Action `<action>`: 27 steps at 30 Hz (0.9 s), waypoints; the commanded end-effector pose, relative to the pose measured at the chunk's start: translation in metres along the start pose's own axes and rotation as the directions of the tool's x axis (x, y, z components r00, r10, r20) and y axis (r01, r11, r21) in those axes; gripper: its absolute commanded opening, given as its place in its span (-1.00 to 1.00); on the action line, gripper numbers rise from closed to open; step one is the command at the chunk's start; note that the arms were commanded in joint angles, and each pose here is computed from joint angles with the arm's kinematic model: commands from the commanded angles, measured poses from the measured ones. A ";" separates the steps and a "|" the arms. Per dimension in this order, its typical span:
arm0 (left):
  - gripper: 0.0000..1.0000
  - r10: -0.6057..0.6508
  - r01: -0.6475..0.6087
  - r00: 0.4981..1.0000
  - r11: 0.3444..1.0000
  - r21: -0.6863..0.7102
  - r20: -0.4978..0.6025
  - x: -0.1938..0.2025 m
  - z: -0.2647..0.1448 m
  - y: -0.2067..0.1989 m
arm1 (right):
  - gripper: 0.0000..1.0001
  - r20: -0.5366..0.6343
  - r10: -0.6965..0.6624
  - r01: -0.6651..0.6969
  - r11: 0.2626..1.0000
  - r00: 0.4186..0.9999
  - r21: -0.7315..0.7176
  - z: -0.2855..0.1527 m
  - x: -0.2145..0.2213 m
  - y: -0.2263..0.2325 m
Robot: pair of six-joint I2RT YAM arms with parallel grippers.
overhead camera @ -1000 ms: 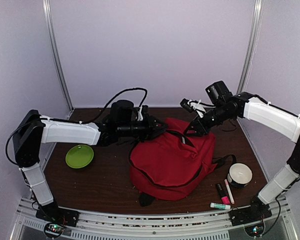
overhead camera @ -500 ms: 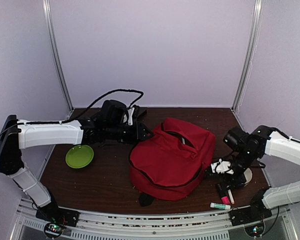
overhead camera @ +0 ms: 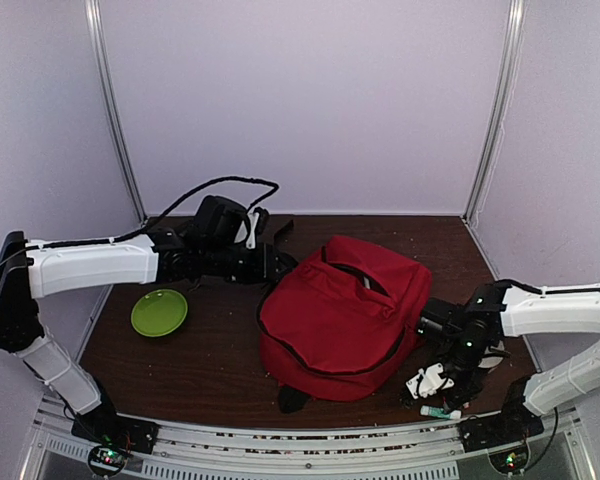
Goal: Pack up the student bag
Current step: Pick up the glue stick from the corner of the board.
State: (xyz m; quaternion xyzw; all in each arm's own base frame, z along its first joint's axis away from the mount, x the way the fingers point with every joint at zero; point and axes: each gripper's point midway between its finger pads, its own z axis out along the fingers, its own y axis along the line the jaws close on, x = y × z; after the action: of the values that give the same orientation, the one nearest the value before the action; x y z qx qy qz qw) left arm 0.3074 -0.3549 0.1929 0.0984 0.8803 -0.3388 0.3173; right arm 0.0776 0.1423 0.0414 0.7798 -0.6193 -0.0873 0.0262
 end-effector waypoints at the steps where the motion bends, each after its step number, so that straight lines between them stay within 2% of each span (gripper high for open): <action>1: -0.19 0.016 -0.015 0.998 1.000 -0.013 0.060 -0.015 -0.015 0.002 | 0.09 -0.035 -0.044 0.045 0.999 0.998 0.023 0.016 -0.009 -0.007; 6: -0.18 0.009 -0.007 0.998 0.999 -0.033 0.069 -0.015 -0.020 0.011 | 0.03 -0.071 -0.062 0.064 0.998 0.996 0.015 0.026 -0.014 -0.006; 15: -0.17 0.000 0.003 0.997 0.999 -0.034 0.083 -0.014 -0.023 0.016 | -0.41 -0.098 0.056 -0.054 0.998 0.994 0.023 0.038 -0.025 -0.020; 19: -0.17 -0.004 0.007 0.997 0.999 -0.034 0.082 -0.014 -0.023 0.018 | -0.61 -0.001 0.093 -0.093 0.990 0.996 -0.105 0.024 -0.056 -0.008; 23: -0.17 -0.006 0.008 0.997 0.999 -0.032 0.078 -0.014 -0.023 0.020 | -0.64 0.139 0.090 -0.050 0.963 0.986 -0.266 -0.017 -0.098 0.012; 27: -0.17 -0.007 0.011 0.996 0.999 -0.037 0.091 -0.016 -0.028 0.022 | -0.67 0.243 0.045 0.034 0.950 0.969 -0.310 -0.067 -0.126 0.019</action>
State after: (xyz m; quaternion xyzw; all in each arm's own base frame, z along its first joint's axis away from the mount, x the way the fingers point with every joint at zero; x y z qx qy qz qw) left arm 0.3123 -0.3247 0.1925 0.0741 0.8836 -0.3180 0.3356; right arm 0.0663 0.2365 0.0678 0.7497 -0.6306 -0.1911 0.0613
